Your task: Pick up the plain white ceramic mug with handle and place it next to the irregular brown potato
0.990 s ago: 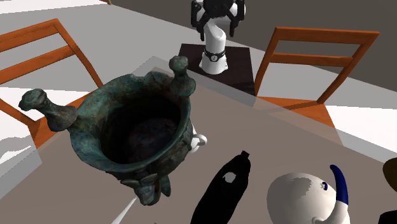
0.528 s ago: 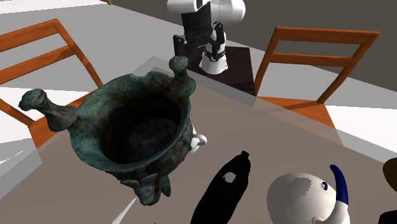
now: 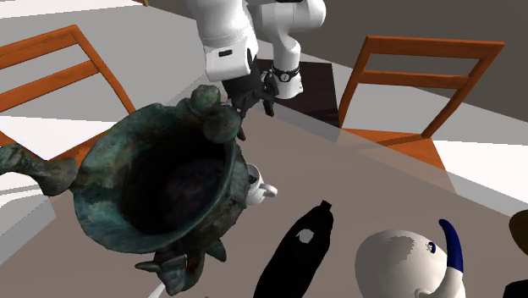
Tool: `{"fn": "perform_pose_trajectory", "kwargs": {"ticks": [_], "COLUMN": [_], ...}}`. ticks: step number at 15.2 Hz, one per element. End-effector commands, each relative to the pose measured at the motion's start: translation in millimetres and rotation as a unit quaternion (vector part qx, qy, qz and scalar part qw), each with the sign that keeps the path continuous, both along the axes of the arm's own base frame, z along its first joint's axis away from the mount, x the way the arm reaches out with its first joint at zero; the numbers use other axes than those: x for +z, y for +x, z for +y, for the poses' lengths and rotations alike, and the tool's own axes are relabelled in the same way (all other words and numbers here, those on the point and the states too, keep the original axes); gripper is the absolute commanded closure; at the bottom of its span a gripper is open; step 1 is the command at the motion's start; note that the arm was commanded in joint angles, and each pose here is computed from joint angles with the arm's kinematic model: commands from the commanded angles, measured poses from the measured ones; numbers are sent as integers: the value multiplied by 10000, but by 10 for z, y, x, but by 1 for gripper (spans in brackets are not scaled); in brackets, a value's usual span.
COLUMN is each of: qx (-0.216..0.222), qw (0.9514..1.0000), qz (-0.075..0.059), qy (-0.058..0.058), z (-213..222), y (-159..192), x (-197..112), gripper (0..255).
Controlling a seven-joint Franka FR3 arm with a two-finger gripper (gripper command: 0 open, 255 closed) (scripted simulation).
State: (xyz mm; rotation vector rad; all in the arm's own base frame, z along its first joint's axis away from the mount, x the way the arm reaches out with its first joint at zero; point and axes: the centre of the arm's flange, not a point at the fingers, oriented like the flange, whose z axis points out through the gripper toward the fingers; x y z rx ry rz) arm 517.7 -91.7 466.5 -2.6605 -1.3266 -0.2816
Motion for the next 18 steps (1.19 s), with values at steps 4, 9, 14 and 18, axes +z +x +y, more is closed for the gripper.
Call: {"fn": "perform_pose_trajectory", "kwargs": {"ticks": [4,9,14,18], "qx": [1083,1708,1708,1708], "qw": [9939,9848,9848,9848], "qz": [-141,-229,-229,-229], "qy": [130,213,213,213], "z": [17,97,173,197], "y": [614,994,1008,1013], "x": [-349,-582,-834,-913], "gripper": [0,0,0,0]}}
